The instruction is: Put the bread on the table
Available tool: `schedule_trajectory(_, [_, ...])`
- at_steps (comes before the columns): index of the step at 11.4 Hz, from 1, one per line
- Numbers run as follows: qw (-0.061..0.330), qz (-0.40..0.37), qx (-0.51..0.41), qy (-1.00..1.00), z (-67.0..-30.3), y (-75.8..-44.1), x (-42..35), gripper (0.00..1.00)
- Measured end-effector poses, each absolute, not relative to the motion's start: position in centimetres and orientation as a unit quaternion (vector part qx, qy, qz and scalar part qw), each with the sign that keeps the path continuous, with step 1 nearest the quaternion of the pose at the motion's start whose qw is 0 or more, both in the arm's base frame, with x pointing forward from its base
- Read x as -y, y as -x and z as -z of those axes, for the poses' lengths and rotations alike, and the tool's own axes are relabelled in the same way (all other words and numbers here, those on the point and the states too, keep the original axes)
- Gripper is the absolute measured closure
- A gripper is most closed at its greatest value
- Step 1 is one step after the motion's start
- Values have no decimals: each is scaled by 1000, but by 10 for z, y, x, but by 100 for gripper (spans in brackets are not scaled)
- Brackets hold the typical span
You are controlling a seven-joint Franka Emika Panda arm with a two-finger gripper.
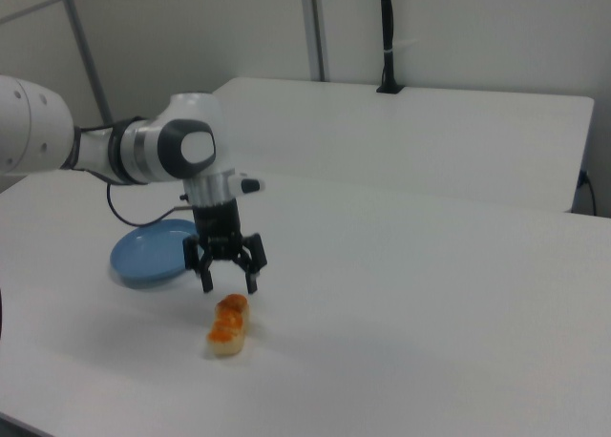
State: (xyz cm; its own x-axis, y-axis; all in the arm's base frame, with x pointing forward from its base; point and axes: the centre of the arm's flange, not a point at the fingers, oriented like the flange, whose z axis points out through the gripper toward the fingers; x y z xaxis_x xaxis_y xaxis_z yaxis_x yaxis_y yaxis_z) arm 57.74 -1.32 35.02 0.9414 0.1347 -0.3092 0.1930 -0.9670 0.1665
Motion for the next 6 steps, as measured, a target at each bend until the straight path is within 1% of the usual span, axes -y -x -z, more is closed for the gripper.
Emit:
schedule_trajectory(1, [91, 122, -77, -985, -375, -588, 11, 0])
schedule_trajectory(2, [70, 92, -65, -991, -410, -598, 7, 0])
schedule_trajectory(4, [34, 68, -34, -997, -495, -603, -1, 0])
schedule_trajectory(5, [25, 61, -15, -998, -532, -599, -7, 0])
schedule_trajectory(6, [25, 53, 4, -998, -555, -594, -17, 0])
